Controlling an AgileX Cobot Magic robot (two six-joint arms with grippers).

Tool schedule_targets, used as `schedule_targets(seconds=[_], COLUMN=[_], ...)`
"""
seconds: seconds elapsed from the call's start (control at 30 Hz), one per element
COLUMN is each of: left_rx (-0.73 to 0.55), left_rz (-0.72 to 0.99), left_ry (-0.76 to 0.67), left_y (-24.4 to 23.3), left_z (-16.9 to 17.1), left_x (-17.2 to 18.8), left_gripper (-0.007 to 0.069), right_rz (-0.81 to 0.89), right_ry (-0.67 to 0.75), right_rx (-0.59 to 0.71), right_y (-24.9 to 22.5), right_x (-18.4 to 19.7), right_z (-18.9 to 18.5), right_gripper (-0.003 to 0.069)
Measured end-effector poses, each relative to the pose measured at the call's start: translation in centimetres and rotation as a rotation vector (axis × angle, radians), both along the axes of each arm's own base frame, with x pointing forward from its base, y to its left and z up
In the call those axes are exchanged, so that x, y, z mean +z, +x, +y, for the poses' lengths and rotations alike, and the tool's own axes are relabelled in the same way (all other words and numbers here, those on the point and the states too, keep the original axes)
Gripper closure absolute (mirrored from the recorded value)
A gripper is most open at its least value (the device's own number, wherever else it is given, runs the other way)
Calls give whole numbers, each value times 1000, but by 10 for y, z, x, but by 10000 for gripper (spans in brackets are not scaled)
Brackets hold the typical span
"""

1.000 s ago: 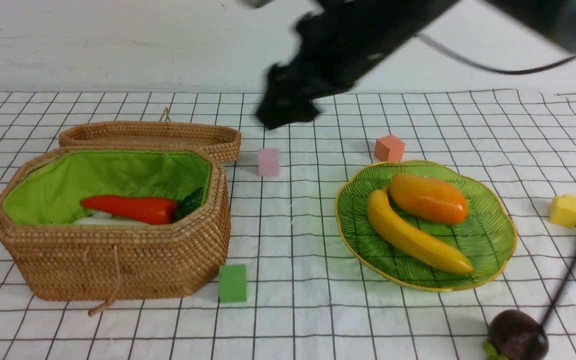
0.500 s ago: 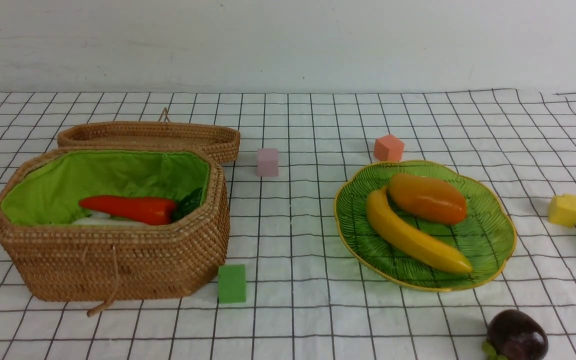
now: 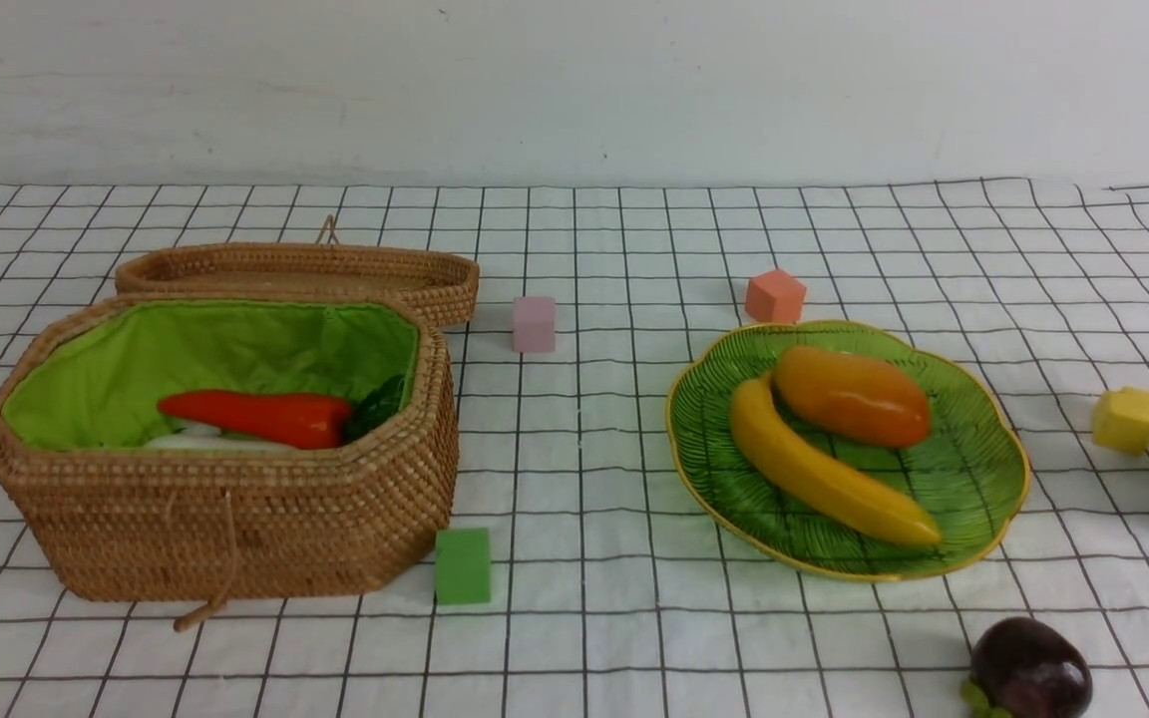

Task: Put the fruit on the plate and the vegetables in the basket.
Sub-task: Take a chayote with your right arm and place it on the basket on the left.

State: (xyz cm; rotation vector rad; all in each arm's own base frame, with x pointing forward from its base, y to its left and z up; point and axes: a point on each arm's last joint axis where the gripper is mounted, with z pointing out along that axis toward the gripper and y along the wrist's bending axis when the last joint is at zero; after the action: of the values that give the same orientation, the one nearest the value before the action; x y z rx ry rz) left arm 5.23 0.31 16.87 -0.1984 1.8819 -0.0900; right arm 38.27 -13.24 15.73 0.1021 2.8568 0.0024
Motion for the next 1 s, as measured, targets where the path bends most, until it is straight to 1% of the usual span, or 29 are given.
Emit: schedule_targets(seconds=[0.17, 0.2, 0.27, 0.3, 0.37, 0.4, 0.43, 0.5, 0.53, 0.57, 0.6, 0.63, 0.7, 0.73, 0.77, 0.8, 0.83, 0.93, 0.97, 1.0], left_rx=[0, 0, 0, 0, 0, 0, 0, 0, 0, 0, 0, 0, 0, 0, 0, 0, 0, 0, 0, 0], left_rz=[1, 1, 1, 1, 1, 1, 1, 1, 1, 1, 1, 1, 1, 1, 1, 1, 1, 1, 1, 1], left_ry=[0, 0, 0, 0, 1, 1, 1, 1, 1, 1, 1, 1, 1, 1, 1, 1, 1, 1, 1, 1], left_y=[0, 0, 0, 0, 0, 0, 0, 0, 0, 0, 0, 0, 0, 0, 0, 0, 0, 0, 0, 0], left_z=[0, 0, 0, 0, 0, 0, 0, 0, 0, 0, 0, 0, 0, 0, 0, 0, 0, 0, 0, 0], left_x=[0, 0, 0, 0, 0, 0, 0, 0, 0, 0, 0, 0, 0, 0, 0, 0, 0, 0, 0, 0], left_gripper=[514, 512, 512, 512, 508, 508, 504, 501, 501, 501, 500, 499, 497, 496, 494, 494, 494, 494, 494, 493], right_rz=[19, -35, -104, -259, -477, -480, -632, -740, -783, -801, -829, -824, -819, -809, -800, -793, -772, -721, -718, -687], right_ry=[25, 47, 76, 124, 227, 227, 338, 436, 499, 507, 617, 673, 729, 771, 776, 786, 782, 757, 755, 735], right_rx=[-17, -56, -75, -95, -36, -28, 113, 293, 450, 472, 647, 700, 769, 832, 864, 890, 944, 1022, 1025, 1033], right_y=[3, 6, 9, 13, 13, 14, 10, 5, 1, 0, -10, -14, -19, -25, -24, -27, -24, -22, -22, -18], right_x=[17, 38, 63, 107, 170, 172, 216, 239, 248, 250, 251, 249, 244, 239, 227, 225, 208, 175, 172, 149], right_z=[0, 1, 5, 16, 51, 54, 102, 159, 193, 200, 259, 283, 317, 351, 380, 388, 426, 472, 475, 498], right_gripper=[203, 203, 203, 203, 203, 203, 203, 203, 203, 203, 203, 203, 203, 203, 203, 203, 203, 203, 203, 203])
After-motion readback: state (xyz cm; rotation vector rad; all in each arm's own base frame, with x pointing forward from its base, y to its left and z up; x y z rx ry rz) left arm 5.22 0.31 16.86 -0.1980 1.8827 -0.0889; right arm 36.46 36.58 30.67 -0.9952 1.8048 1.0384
